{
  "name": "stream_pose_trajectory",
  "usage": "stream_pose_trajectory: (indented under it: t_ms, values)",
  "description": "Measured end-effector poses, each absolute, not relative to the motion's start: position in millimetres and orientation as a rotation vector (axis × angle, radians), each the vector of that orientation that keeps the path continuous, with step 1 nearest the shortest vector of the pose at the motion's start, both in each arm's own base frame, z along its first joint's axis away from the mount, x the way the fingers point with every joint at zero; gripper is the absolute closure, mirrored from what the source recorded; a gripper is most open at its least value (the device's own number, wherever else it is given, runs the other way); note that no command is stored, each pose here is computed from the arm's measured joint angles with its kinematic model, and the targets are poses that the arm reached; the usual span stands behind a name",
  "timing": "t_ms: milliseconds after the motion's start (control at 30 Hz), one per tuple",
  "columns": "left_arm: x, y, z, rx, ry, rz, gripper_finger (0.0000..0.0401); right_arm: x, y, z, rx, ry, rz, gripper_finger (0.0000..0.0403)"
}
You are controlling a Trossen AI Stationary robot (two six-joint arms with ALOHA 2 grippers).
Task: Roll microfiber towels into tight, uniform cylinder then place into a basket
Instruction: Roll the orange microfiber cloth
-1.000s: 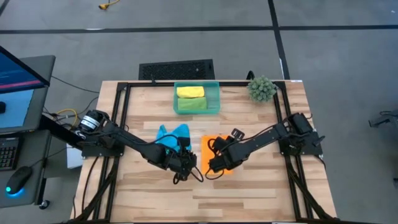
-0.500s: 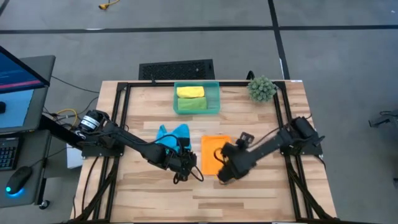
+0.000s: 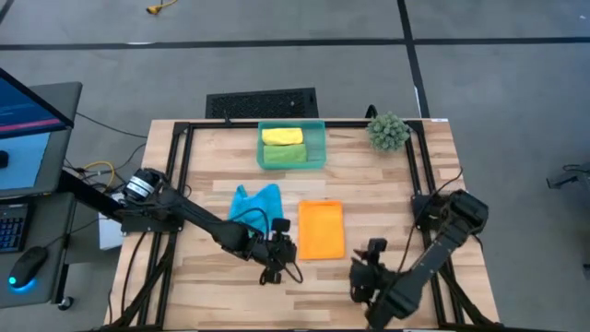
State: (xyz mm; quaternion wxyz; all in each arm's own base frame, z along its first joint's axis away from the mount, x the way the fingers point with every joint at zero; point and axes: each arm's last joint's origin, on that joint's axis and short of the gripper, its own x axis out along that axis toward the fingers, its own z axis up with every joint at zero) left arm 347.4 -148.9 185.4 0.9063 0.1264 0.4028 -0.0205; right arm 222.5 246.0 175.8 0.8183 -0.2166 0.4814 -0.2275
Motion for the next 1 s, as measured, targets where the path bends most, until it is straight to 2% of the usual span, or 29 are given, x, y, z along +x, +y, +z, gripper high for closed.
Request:
stream_pose_trajectory:
  t_ms: [333, 600, 767, 1000]
  values:
    - [355, -171, 150, 0.385, 0.824, -0.155, 0.0272, 230, 260, 174, -0.327, 0.924, -0.425, 0.0259]
    - [361, -172, 154, 0.419, 0.753, -0.184, 0.0268, 247, 253, 156, -0.310, 1.023, -0.432, 0.0211]
    - [363, -173, 153, 0.436, 0.735, -0.198, 0.0238, 253, 254, 130, -0.433, 1.095, -0.396, 0.0188]
    - [365, -168, 152, 0.431, 0.739, -0.179, 0.0188, 265, 245, 114, -0.484, 1.135, -0.407, 0.0195]
